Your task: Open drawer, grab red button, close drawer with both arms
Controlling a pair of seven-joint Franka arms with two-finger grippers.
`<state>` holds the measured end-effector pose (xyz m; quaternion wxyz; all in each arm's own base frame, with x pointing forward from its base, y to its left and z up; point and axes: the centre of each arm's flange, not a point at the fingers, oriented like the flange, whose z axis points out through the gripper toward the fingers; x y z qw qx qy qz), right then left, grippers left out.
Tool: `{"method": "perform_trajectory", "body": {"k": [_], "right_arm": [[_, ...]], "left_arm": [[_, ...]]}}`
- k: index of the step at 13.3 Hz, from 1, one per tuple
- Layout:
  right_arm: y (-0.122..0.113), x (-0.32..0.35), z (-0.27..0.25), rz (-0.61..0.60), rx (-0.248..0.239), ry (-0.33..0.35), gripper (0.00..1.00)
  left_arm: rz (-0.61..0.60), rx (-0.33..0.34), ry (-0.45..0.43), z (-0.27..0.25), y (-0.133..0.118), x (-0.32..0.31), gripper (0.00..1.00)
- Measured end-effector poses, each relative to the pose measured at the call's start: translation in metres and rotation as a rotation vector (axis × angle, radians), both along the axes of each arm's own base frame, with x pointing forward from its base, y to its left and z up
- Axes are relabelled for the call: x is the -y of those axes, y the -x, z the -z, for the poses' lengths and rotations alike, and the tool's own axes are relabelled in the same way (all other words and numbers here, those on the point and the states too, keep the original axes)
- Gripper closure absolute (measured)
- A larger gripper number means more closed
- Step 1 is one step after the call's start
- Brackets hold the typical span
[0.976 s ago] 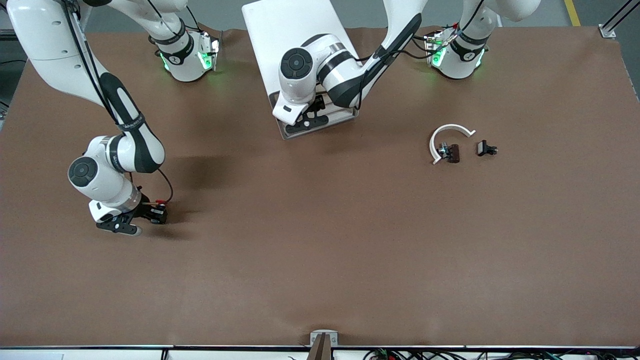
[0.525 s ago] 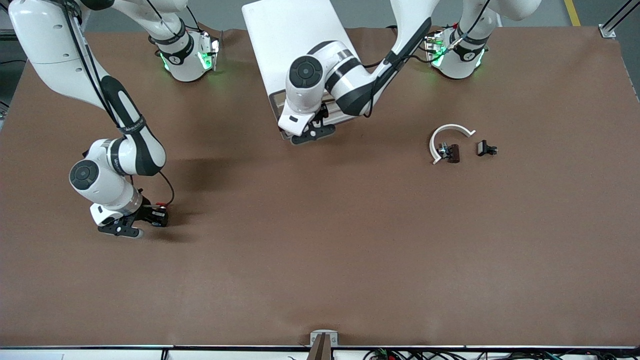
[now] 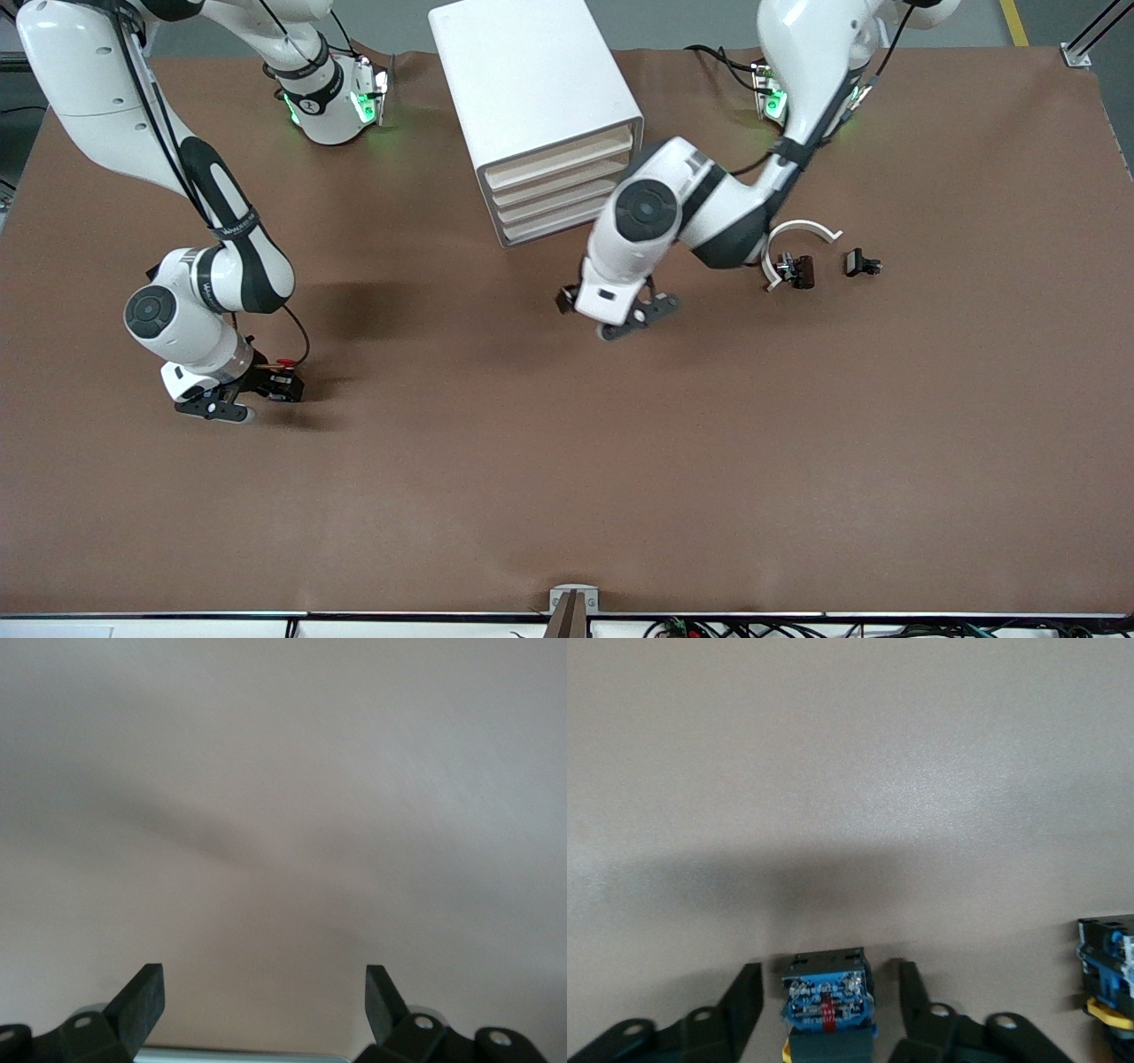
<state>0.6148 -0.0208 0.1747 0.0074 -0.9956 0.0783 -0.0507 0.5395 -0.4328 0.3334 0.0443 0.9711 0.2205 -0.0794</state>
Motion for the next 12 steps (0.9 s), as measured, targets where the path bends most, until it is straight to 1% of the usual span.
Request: {"method": "perform_trajectory", "body": {"k": [1,2,3,4,5,7,9,12], "right_arm": [[0.0,0.0,0.001,0.0,-0.001,0.0,0.14],[-0.001,0.0,0.002,0.0,-0.001,-0.001,0.03],[-0.001,0.0,0.001,0.0,0.0,-0.001,0.0],[-0.003,0.0,0.0,-0.001,-0.003,0.0,0.0],[-0.006,0.0,-0.003,-0.001,-0.021,0.0,0.0],[-0.014,0.001,-0.016,-0.003,-0.075,0.001,0.0],[-0.023,0.002,-0.038,-0.009,-0.103,0.003,0.0],[-0.025,0.005,-0.075,-0.032,-0.124,0.01,0.0]], "left_arm": [[0.022,-0.016,-0.009,-0.005,-0.018,-0.031,0.0],[0.046,-0.031,-0.014,-0.013,-0.035,-0.063,0.0],[0.069,-0.04,-0.014,-0.022,-0.049,-0.095,0.0],[0.091,-0.043,-0.01,-0.032,-0.061,-0.126,0.0],[0.113,-0.045,-0.005,-0.043,-0.07,-0.156,0.0],[0.159,-0.053,0.005,-0.06,-0.082,-0.21,0.0],[0.223,-0.052,0.02,-0.075,-0.087,-0.264,0.0],[0.299,-0.014,0.038,-0.102,-0.081,-0.341,0.0]]}}
